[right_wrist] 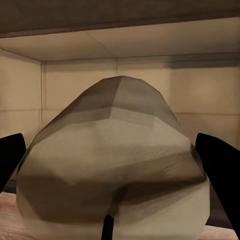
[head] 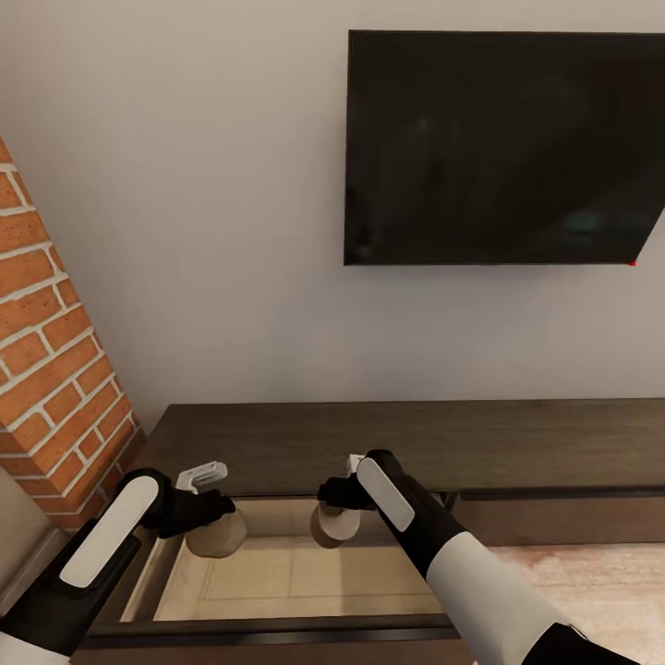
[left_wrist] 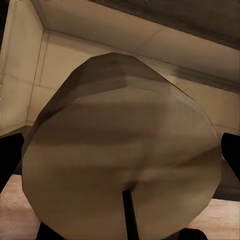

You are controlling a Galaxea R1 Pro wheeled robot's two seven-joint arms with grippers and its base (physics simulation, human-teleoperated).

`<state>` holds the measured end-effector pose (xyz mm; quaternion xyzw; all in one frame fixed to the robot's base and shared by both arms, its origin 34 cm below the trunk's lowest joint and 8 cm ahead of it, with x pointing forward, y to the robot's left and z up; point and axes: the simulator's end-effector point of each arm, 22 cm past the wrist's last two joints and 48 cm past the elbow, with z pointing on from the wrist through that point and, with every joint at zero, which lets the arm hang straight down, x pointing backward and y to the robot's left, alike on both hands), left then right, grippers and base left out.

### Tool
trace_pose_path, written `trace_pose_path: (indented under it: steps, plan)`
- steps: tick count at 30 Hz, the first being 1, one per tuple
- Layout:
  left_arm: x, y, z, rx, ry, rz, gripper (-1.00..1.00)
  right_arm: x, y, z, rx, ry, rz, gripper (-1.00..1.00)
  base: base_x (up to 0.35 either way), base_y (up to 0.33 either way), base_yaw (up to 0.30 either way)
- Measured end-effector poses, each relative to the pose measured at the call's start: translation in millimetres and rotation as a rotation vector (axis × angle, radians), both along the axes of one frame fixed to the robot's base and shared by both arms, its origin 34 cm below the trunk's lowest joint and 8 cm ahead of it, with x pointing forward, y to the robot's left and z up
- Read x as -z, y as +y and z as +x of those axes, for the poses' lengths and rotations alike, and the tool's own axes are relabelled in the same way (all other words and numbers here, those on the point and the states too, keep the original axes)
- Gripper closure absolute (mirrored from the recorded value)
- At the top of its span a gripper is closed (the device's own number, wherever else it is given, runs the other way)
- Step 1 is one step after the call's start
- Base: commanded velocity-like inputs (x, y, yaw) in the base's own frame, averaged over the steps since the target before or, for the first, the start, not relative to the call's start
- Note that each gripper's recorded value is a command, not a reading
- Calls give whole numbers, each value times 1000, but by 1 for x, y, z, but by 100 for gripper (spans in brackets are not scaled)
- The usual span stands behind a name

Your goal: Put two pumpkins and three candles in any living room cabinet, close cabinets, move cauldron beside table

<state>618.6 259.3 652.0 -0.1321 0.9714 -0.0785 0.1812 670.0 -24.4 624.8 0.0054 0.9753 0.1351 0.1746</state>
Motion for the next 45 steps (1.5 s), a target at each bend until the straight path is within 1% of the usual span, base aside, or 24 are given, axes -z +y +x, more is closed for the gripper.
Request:
trace_pose_path:
  steps: [3,6,14,29,45]
  plan:
    - [0,0,0,1,0,0,100,0,0,-2,-10,7,-2,100,69,32,0]
    - [2,-4,-2,17,5,7,100,0,0,-2,-15,8,-5,100,21,11,0]
    - [3,-6,-3,27,5,12,100,0,5,-5,-42,-6,-23,100,-2,45,0]
    - [0,-7,-3,29,-2,12,100,-2,6,-4,-42,-13,-22,100,-2,2,-58]
    - [-1,-6,-3,29,-2,13,100,-3,7,-4,-44,-14,-17,100,-38,66,-34]
